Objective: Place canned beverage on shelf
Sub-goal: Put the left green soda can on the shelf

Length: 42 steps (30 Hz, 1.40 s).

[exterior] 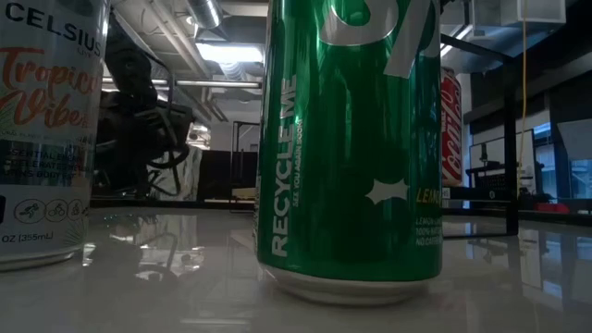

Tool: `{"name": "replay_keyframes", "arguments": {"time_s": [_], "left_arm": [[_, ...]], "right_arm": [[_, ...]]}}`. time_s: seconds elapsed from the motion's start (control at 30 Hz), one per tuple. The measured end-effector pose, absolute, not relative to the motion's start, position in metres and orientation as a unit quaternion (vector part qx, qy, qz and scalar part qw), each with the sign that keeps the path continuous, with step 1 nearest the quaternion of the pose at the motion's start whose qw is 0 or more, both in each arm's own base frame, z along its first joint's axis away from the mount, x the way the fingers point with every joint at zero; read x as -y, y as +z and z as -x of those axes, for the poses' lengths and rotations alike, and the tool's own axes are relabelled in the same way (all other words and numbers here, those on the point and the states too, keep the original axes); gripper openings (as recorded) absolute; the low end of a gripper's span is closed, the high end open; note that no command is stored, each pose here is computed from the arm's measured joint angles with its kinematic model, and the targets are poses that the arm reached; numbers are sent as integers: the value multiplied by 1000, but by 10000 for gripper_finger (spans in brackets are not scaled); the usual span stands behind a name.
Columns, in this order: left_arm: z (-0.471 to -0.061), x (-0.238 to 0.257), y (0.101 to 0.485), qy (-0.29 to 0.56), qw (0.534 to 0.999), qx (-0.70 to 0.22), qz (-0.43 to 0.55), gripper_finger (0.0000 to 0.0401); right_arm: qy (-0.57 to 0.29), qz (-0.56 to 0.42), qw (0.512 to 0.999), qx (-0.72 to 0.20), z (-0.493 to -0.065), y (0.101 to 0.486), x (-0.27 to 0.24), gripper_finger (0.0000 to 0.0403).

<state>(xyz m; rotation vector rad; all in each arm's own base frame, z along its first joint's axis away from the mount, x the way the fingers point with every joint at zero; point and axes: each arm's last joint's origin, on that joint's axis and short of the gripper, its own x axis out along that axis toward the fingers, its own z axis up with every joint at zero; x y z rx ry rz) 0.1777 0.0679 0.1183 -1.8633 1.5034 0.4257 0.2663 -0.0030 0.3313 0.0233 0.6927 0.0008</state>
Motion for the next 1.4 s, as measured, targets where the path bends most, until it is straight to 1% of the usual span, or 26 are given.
{"name": "replay_keyframes", "arguments": {"time_s": [0.27,0.47,0.77,1.03,1.4], "left_arm": [[-183,-86,128,184,390,-554,712,393],[-190,-99,147,192,451,-527,694,393],[-186,-110,196,220,559,-450,661,393],[-177,-105,241,267,657,-375,597,393],[-160,-80,273,302,736,-309,521,393]], "right_arm": [[0,-11,941,-340,-266,331,3,379],[1,-11,941,-339,-266,331,3,379],[0,-11,941,-340,-266,331,3,379],[0,-11,941,-339,-266,331,3,379],[0,-12,941,-339,-266,331,3,379]]}}
